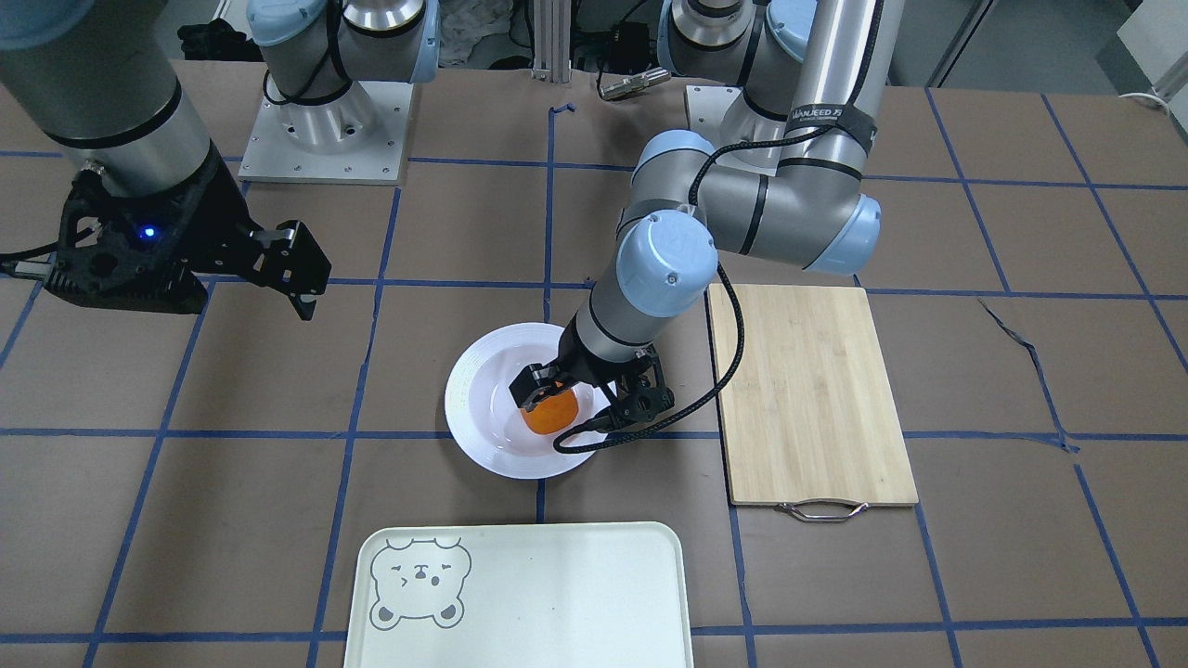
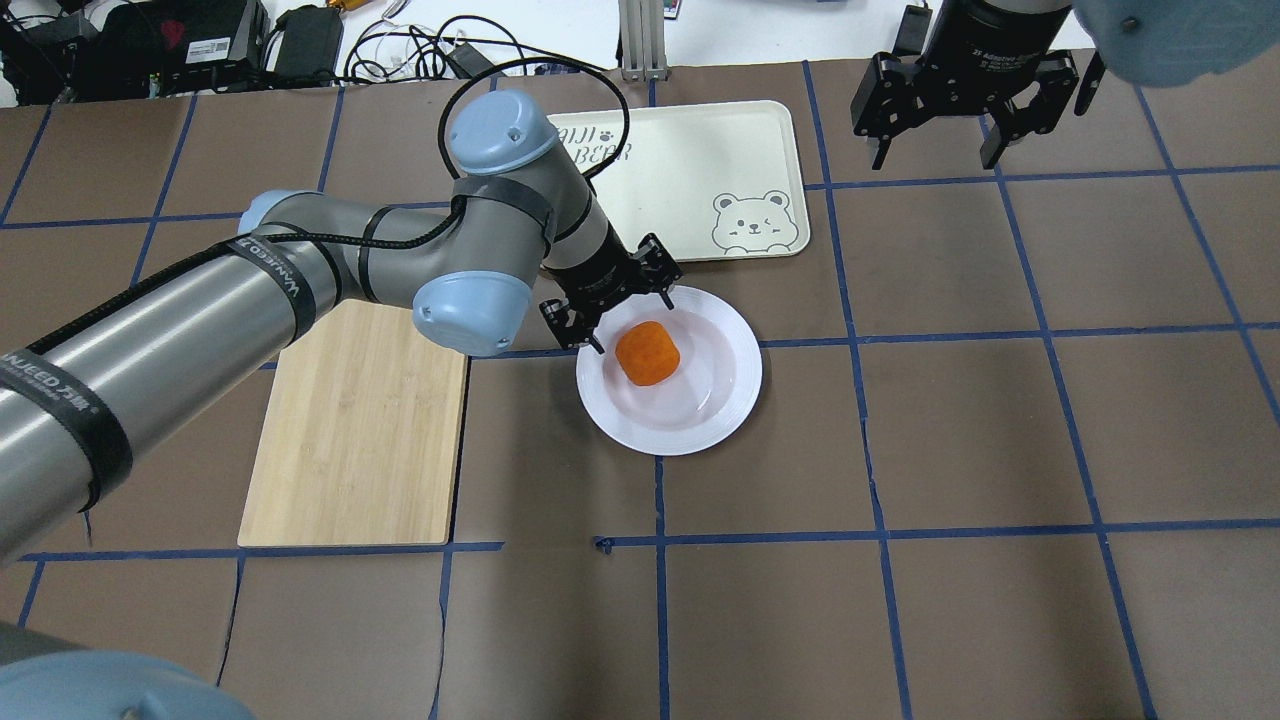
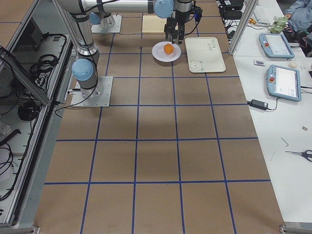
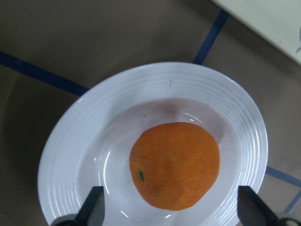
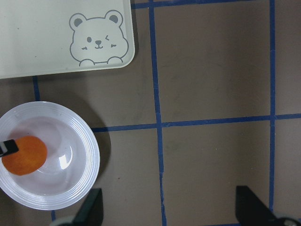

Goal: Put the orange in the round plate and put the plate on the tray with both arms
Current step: 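Release the orange and raise the left gripper while the right gripper moves toward the plate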

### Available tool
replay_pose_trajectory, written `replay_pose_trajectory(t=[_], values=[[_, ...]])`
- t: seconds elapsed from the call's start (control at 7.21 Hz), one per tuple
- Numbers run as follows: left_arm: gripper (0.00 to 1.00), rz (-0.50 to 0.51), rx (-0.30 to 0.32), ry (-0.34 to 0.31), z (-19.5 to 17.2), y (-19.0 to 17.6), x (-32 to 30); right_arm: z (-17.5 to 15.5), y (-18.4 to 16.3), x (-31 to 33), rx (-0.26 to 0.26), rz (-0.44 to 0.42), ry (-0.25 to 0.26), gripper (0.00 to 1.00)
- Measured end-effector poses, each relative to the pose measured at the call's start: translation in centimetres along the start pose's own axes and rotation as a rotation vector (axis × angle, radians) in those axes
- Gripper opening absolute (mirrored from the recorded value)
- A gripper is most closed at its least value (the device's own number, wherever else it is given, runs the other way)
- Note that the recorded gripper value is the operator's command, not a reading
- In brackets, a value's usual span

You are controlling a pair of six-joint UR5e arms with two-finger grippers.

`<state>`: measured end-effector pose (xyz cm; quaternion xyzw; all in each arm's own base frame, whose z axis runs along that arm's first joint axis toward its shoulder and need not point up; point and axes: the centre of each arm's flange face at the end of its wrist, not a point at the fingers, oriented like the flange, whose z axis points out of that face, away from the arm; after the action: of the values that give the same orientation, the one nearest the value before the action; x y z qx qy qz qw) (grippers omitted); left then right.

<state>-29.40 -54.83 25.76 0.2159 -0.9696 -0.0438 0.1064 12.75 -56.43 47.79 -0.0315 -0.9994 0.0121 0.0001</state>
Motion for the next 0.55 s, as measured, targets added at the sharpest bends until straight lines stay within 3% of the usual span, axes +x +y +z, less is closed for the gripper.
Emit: replay_pose_trajectory(t=[0.28, 0.55], values=[[1.00, 0.119, 0.052, -0.150, -5.9, -3.9, -4.1, 3.9, -2.6, -0.1, -0.035, 0.016, -0.083, 1.00], [1.00, 0.149, 0.055, -0.238, -14.1, -7.7, -9.2, 9.9, -4.1, -1.5, -0.117, 0.029, -0.230, 1.00]])
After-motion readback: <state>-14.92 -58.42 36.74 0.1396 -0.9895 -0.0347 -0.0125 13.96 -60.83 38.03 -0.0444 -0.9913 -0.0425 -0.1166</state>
